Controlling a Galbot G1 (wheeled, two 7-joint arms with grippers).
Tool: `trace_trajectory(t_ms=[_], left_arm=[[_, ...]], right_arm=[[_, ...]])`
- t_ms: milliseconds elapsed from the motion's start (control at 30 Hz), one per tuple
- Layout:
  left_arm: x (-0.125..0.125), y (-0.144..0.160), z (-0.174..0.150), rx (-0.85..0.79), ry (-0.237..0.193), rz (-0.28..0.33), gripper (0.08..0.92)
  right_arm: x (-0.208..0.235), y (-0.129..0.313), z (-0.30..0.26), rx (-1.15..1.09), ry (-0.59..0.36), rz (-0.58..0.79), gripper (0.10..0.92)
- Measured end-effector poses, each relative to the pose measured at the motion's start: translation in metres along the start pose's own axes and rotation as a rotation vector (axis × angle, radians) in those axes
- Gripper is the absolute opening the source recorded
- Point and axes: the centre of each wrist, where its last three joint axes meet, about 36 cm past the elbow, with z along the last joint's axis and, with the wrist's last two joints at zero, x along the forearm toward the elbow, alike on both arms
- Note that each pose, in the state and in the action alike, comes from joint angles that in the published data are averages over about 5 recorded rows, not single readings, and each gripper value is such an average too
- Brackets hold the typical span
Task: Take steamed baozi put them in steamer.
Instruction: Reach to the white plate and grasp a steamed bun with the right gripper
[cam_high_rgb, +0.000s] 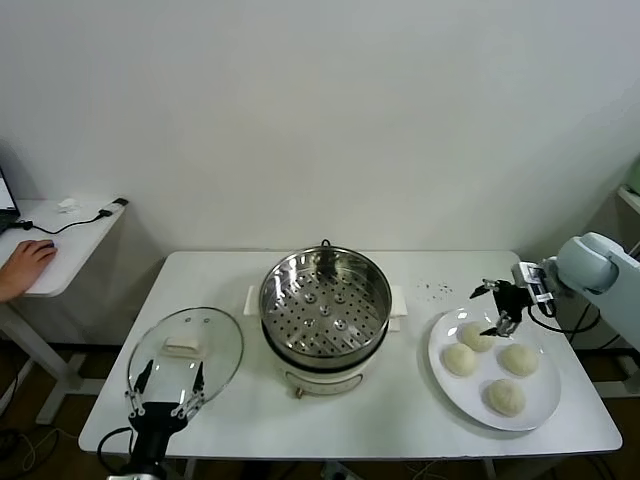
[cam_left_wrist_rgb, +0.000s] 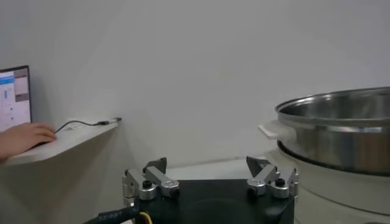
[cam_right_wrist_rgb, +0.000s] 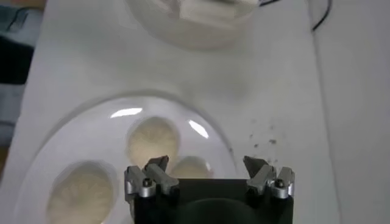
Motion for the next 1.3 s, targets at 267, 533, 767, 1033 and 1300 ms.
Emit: trace_trajectory(t_ms=[267, 533, 767, 1033, 1300], left_arm=[[-0.001, -0.001, 0.003, 0.018, 0.001, 0.004, 0.823], [-0.005, -0.001, 0.005, 0.031, -0.002, 0.012, 0.823], [-0.005, 0.002, 0.006, 0.031, 0.004, 0.011, 0.823], [-0.007, 0.002, 0.008, 0.033, 0.007, 0.010, 0.823], [-0.007, 0.003, 0.012, 0.036, 0.015, 0.009, 0.823]], right_arm=[[-0.005, -0.012, 0.008, 0.006, 0.095, -0.041, 0.823], [-0.025, -0.019, 0.011, 0.010, 0.158, -0.045, 0.823], [-0.052, -0.023, 0.005, 0.016, 0.178, -0.053, 0.823], [-0.079, -0.026, -0.004, 0.027, 0.189, -0.071, 0.823], [-0.094, -0.029, -0.009, 0.030, 0.191, -0.087, 0.792]])
